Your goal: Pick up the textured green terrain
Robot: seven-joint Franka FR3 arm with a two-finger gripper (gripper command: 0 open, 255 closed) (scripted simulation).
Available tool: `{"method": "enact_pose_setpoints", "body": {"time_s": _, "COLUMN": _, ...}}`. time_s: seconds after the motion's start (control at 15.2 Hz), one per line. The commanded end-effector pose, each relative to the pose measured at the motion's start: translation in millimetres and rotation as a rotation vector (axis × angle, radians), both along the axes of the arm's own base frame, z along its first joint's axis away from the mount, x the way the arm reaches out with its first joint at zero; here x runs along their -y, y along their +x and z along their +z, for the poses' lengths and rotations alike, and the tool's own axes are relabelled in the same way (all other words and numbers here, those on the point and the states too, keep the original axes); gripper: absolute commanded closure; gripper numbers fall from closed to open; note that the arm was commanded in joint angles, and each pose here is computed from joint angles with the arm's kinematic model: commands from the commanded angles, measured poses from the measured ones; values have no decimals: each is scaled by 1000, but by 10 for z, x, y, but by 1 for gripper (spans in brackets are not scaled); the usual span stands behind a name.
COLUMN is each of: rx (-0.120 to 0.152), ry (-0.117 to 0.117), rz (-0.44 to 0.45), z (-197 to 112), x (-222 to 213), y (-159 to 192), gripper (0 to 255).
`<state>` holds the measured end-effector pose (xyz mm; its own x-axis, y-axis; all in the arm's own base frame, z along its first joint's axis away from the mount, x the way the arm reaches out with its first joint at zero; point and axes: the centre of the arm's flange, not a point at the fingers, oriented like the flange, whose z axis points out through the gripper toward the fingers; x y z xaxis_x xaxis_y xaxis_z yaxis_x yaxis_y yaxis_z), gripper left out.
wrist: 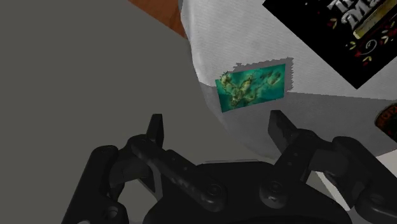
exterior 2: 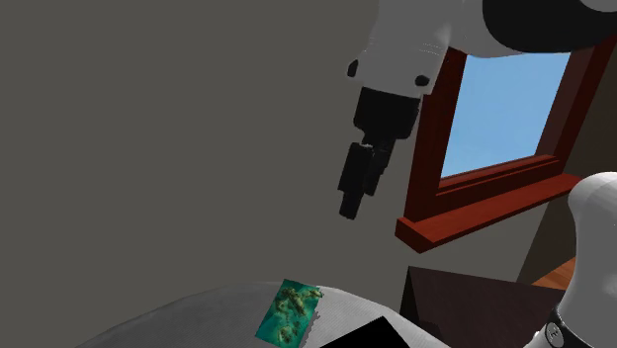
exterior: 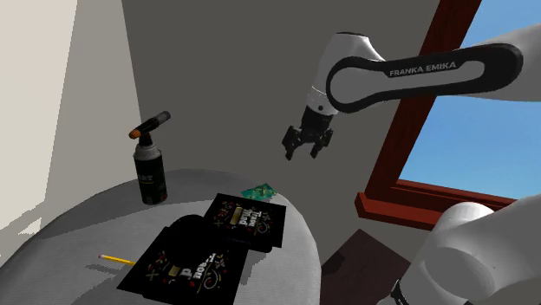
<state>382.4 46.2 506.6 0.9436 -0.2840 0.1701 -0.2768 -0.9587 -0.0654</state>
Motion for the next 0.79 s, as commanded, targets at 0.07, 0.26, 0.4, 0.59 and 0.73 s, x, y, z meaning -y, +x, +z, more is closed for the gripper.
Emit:
{"method": "enact_pose_setpoints", "body": {"time_s": 0.07, "rx": 19, "ry": -4, "rz": -60, "z": -285, "x": -131, "y": 225, "gripper": 0}}
{"method": "enact_pose_setpoints", "body": {"time_s": 0.26, "rx": 34, "ry": -8, "rz": -117, "z": -562, "x": -250, "y": 475, "gripper": 0}}
{"method": "enact_pose_setpoints", "body": {"time_s": 0.4, "rx": 45, "ry": -12, "rz": -156, "z": -745, "x": -321, "y": 648, "gripper": 0}}
{"method": "enact_pose_setpoints", "body": {"time_s": 0.59, "rx": 60, "ry": -16, "rz": -213, "z": -1017, "x": -413, "y": 914, "gripper": 0}}
{"method": "enact_pose_setpoints", "body": {"time_s": 0.73, "rx": 66, "ry": -18, "rz": -236, "z": -1124, "x": -445, "y": 1024, "gripper": 0}}
